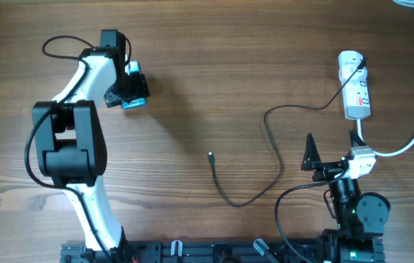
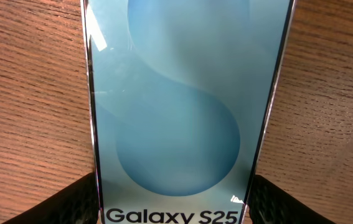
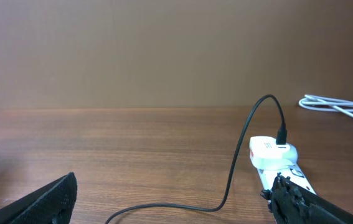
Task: Plug charger to phone and switch on socket
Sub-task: 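Lower the left gripper and close it on the phone's bottom edge, then lift the phone with the left gripper and pull it toward center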
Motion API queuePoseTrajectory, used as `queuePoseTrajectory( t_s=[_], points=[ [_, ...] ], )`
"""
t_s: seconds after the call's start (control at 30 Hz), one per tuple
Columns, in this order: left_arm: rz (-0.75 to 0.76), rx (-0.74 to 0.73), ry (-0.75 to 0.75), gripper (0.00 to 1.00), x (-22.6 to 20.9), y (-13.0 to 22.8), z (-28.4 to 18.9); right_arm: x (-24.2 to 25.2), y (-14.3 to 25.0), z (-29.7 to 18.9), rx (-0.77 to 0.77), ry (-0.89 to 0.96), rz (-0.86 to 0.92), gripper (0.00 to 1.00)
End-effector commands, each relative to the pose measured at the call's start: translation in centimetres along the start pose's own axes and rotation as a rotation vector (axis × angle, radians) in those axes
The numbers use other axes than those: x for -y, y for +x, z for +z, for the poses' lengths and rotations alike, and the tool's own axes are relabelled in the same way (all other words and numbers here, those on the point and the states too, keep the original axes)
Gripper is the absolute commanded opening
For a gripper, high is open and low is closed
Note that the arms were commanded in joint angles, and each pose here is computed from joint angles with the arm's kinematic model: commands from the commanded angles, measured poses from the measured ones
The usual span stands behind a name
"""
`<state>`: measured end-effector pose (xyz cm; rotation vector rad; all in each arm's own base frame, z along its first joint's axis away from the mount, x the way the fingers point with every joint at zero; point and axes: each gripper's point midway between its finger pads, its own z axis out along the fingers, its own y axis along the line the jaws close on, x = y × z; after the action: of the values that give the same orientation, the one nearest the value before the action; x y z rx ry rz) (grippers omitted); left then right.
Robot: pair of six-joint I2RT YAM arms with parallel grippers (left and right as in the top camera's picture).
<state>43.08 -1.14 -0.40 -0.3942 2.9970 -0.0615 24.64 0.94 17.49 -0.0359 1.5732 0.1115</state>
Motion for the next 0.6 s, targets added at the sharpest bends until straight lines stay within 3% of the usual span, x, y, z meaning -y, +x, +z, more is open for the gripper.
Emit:
queuePoseTrajectory(
  t_s=[0.0,0.17,0.57],
  points=[
    [0.023,-0.200,0.037,0.76,1.7,5.6,5.5,0.0,-0.3,0.0,0.012,0.001,0.005,1.00],
    [0.028,-0.194,-0.093,0.78,0.7,6.2,5.4,0.0,-0.3,0.0,0.012,0.001,0.005,1.00],
    [0.068,-0.336,-0.142,0.73,2.4,10.7,4.4,0.0,-0.3,0.0,0.012,0.001,0.005,1.00]
  ],
)
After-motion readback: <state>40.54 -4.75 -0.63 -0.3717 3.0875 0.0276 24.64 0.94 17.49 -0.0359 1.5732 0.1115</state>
